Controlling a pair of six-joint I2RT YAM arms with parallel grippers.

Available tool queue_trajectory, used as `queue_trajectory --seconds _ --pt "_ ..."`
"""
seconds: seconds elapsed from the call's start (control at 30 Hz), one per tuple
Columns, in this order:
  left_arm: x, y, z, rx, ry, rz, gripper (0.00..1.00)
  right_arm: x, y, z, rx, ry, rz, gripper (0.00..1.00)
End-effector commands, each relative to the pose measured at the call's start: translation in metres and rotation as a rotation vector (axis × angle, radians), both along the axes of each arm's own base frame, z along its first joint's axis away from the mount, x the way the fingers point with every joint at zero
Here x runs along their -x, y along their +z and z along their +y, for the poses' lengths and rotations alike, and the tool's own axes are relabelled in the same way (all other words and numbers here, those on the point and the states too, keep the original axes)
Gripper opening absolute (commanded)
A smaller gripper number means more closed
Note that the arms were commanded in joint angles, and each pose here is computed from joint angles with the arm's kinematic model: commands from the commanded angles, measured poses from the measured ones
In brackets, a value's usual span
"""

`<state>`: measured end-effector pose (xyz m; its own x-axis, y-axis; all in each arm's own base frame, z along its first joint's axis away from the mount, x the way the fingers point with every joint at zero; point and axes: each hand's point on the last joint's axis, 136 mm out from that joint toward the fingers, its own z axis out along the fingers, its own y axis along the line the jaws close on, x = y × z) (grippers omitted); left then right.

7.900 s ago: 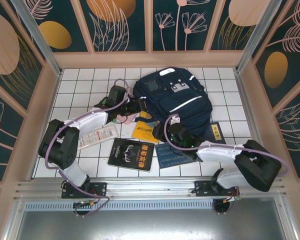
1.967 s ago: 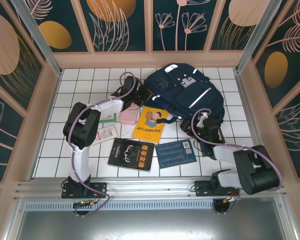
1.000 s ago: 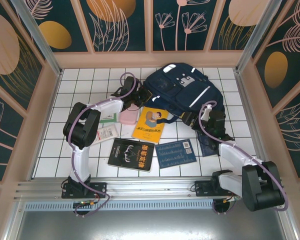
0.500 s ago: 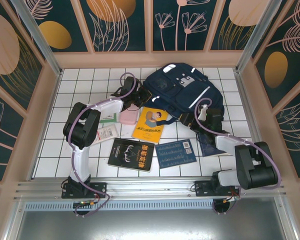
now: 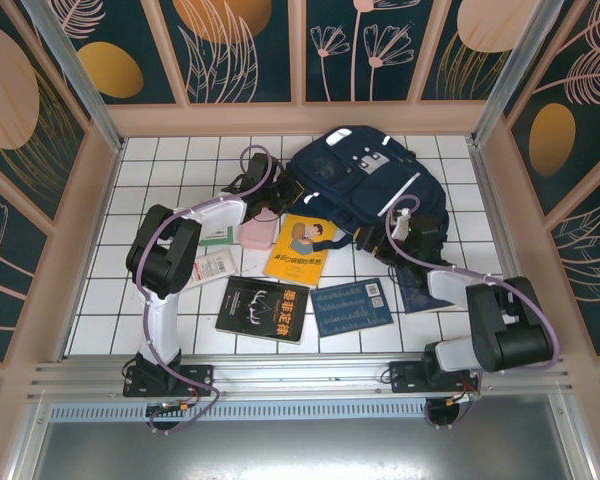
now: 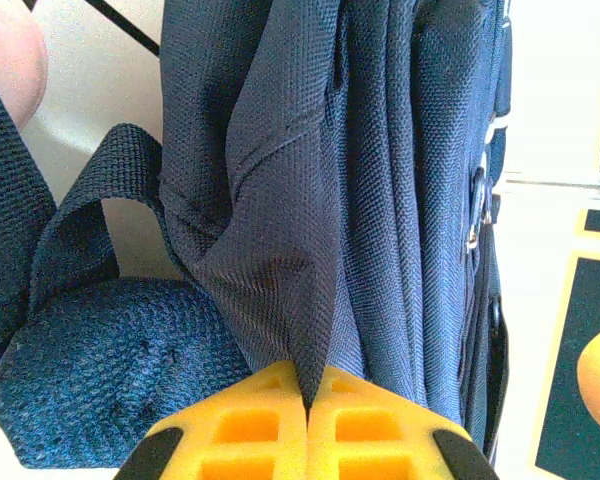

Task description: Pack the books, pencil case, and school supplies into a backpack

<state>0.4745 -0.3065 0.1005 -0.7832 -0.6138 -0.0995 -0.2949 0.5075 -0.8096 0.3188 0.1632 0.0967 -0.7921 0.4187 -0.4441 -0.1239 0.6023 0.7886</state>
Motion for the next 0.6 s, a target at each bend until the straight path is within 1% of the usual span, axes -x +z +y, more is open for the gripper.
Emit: queue_trajectory --seconds 0.0,0.1,0.27,0.4,0.57 --pt "-0.005 0.033 -0.006 0.058 -0.008 -0.051 0.00 0.014 0.002 0.001 0.014 -0.017 -0.019 0.60" --pt "-0.005 0.039 -0.008 0.072 -0.005 -0.052 0.00 0.025 -0.001 -0.002 -0.005 -0.058 -0.015 0.65" --pt "-0.004 0.050 -0.017 0.087 -0.017 -0.060 0.00 0.027 -0.009 -0.005 -0.037 -0.107 0.011 0.74" --pt "-0.002 0.058 -0.022 0.095 -0.021 -0.066 0.00 0.024 -0.011 -0.001 -0.079 -0.110 0.023 0.75" --pt "0.000 0.064 -0.025 0.104 -0.023 -0.073 0.00 0.013 -0.007 0.009 -0.129 -0.098 0.008 0.74"
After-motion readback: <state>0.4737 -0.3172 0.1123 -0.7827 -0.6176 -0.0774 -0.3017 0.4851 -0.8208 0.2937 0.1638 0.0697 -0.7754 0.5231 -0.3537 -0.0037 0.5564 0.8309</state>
